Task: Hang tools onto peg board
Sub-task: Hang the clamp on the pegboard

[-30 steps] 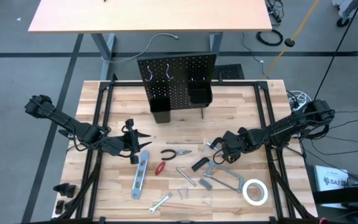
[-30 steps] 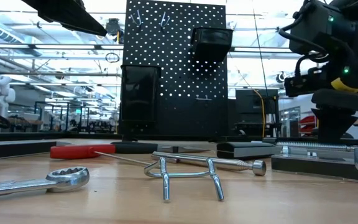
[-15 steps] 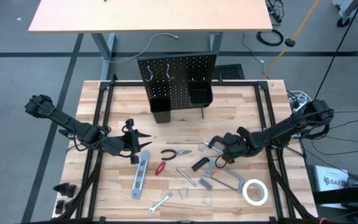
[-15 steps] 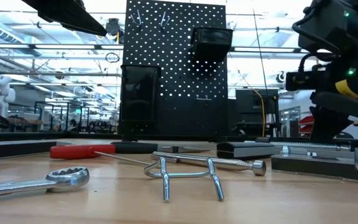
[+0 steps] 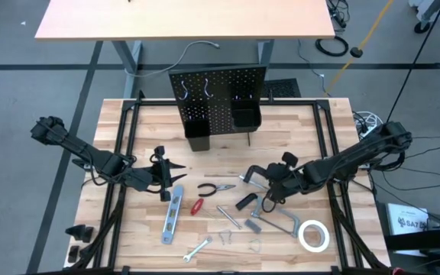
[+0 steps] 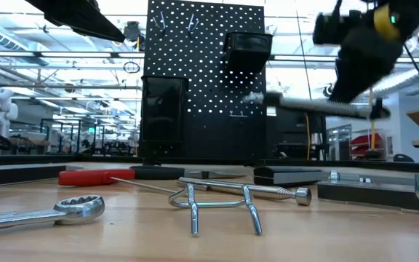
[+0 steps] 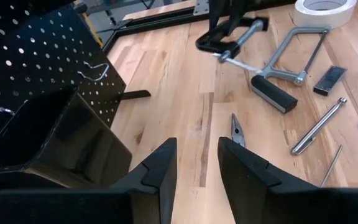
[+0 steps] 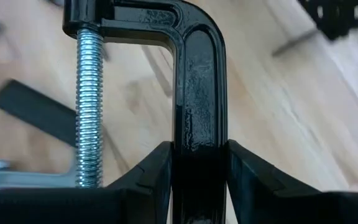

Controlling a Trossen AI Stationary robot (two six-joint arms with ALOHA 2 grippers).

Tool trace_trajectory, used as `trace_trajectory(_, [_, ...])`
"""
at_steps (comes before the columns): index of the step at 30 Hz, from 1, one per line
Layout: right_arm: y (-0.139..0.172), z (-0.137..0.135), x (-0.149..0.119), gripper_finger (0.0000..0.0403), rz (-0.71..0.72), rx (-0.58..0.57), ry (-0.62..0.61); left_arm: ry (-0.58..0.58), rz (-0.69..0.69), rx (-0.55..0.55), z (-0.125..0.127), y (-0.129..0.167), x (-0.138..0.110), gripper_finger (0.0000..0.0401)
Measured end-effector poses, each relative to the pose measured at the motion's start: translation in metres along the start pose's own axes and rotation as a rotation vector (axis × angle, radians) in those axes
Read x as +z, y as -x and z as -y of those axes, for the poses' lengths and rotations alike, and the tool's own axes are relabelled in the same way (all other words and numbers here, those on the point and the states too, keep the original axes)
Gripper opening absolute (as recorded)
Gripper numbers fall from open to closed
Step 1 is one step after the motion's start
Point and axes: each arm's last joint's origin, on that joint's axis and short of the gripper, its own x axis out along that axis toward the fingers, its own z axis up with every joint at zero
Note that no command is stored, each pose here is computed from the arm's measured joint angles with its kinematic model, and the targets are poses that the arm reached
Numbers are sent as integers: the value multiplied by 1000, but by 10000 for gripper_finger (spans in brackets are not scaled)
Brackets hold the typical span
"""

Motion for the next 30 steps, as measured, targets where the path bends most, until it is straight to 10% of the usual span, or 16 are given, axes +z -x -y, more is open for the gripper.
trace_trajectory(13, [65,-50,65,115,294,55,226,-1,1,20,-1,0,0,121])
trace_trajectory(30, [87,-57,115,115,483,-382,494,22,7,85,-2,0,0,121])
